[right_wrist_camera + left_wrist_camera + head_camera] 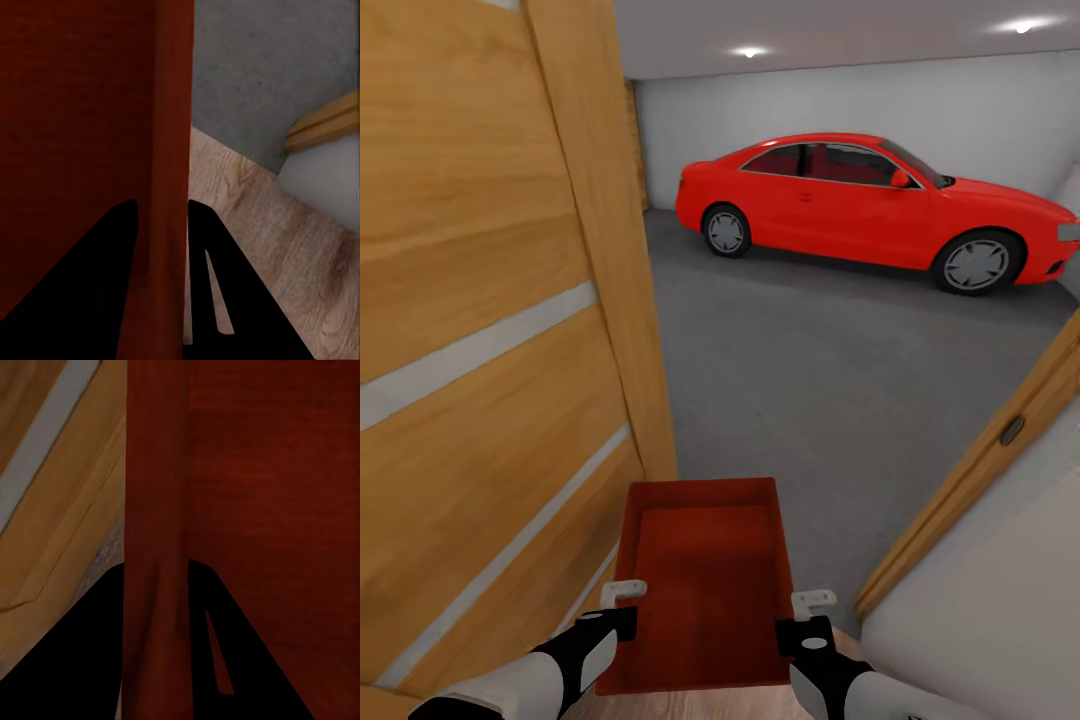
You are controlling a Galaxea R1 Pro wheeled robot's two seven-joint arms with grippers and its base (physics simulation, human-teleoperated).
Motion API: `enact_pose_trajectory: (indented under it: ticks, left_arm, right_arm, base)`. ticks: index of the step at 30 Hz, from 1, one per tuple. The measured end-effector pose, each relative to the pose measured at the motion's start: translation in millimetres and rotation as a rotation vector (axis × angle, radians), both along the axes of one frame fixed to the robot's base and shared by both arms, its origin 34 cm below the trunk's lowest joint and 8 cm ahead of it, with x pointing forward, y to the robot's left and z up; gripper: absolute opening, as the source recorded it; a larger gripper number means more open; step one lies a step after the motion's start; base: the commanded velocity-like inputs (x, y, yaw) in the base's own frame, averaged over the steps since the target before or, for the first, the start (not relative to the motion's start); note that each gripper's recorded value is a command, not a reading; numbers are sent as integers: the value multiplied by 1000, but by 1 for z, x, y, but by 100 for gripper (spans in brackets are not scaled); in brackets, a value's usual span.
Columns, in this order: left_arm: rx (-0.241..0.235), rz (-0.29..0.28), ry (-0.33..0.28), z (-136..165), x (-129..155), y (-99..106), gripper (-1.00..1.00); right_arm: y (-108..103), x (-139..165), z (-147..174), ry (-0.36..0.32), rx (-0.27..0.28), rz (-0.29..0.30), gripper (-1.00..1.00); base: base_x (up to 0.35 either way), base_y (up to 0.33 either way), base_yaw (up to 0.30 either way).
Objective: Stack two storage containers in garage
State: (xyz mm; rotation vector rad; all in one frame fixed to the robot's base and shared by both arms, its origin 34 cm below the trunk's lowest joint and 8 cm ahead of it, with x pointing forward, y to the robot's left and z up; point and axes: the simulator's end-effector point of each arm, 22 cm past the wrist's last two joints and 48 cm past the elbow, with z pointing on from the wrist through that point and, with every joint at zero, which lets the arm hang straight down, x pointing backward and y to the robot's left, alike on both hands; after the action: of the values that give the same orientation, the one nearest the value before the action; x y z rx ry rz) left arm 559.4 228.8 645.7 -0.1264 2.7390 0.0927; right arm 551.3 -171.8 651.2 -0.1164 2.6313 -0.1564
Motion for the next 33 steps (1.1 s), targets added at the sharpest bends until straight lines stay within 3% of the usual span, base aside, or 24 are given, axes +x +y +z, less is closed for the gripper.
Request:
enact_pose_trajectory:
  ticks: [33]
  left_arm:
    - [0, 0, 1, 0, 0, 0, -100]
  right_arm:
    - [0, 0, 0, 1, -1, 1, -100]
  base:
    - [3, 3, -258]
